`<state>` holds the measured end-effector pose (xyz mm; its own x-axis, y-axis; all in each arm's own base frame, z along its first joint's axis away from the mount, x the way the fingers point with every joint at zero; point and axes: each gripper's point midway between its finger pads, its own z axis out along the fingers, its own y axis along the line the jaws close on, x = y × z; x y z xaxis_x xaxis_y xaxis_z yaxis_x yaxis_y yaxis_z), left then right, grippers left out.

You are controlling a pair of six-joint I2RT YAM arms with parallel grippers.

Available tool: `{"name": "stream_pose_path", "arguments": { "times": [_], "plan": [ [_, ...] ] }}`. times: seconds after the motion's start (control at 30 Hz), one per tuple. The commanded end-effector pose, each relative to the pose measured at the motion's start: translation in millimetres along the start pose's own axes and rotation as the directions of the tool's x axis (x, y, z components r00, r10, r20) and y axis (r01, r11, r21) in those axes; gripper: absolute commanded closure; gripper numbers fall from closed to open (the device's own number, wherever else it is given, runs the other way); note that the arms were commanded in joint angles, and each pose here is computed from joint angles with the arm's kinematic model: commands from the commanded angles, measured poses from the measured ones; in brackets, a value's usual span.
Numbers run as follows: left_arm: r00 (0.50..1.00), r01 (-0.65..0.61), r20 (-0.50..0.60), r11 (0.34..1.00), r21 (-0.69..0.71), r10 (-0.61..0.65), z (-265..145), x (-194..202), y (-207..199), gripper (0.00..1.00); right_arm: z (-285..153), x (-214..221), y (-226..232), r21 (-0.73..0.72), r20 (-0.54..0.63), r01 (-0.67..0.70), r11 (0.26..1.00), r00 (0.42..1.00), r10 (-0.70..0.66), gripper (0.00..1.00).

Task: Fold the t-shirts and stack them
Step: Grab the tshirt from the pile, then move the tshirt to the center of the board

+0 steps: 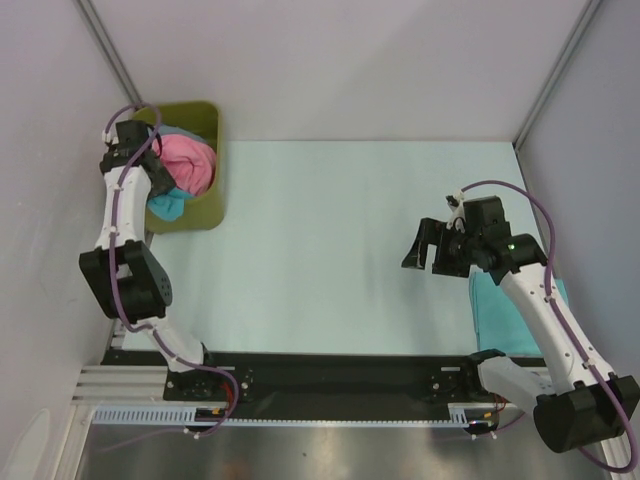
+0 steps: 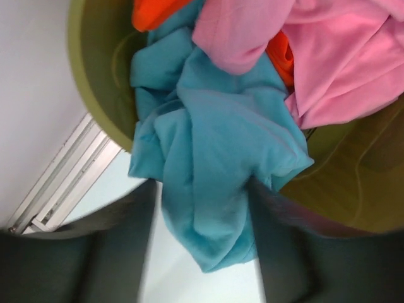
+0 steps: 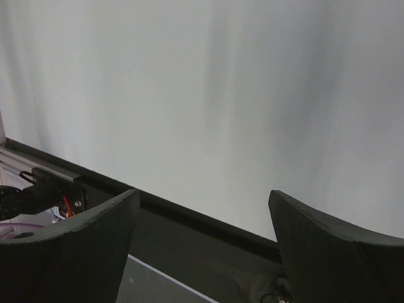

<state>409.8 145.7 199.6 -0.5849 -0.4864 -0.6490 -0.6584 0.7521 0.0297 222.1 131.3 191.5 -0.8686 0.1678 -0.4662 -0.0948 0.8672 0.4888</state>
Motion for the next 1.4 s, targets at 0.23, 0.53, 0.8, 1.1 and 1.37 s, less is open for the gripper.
{"name": "stream_pose_path", "arguments": {
  "times": [0.23, 0.53, 0.8, 1.1, 1.37],
  "plan": [
    [0.993, 0.019, 0.111, 0.995, 0.095, -0.03, -13, -48, -20, 0.94, -1, -5, 7, -0.027, -0.007, 0.023, 0.999, 1.0, -0.023, 0.25],
    [0.898, 0.103, 0.371, 0.931, 0.349, -0.238, -155, -134, -42, 1.0, 1, -5, 19, -0.089, -0.024, 0.02, 0.996, 0.999, -0.022, 0.45],
    [0.564, -0.293, 0.63, 0.585, 0.757, -0.533, -441, -191, -49, 1.0, -3, -8, 19, -0.082, -0.001, 0.046, 0.996, 0.999, -0.046, 0.43],
    [0.587, -0.438, 0.545, 0.331, 0.836, -0.599, -558, -96, -9, 1.0, -5, -10, 20, -0.083, 0.014, 0.059, 0.995, 0.998, -0.058, 0.39],
    [0.887, -0.256, 0.283, 0.121, 0.959, -0.364, -462, 6, -71, 0.98, -1, -6, 23, -0.108, 0.011, 0.06, 0.992, 0.998, -0.06, 0.31]
  ]
}}
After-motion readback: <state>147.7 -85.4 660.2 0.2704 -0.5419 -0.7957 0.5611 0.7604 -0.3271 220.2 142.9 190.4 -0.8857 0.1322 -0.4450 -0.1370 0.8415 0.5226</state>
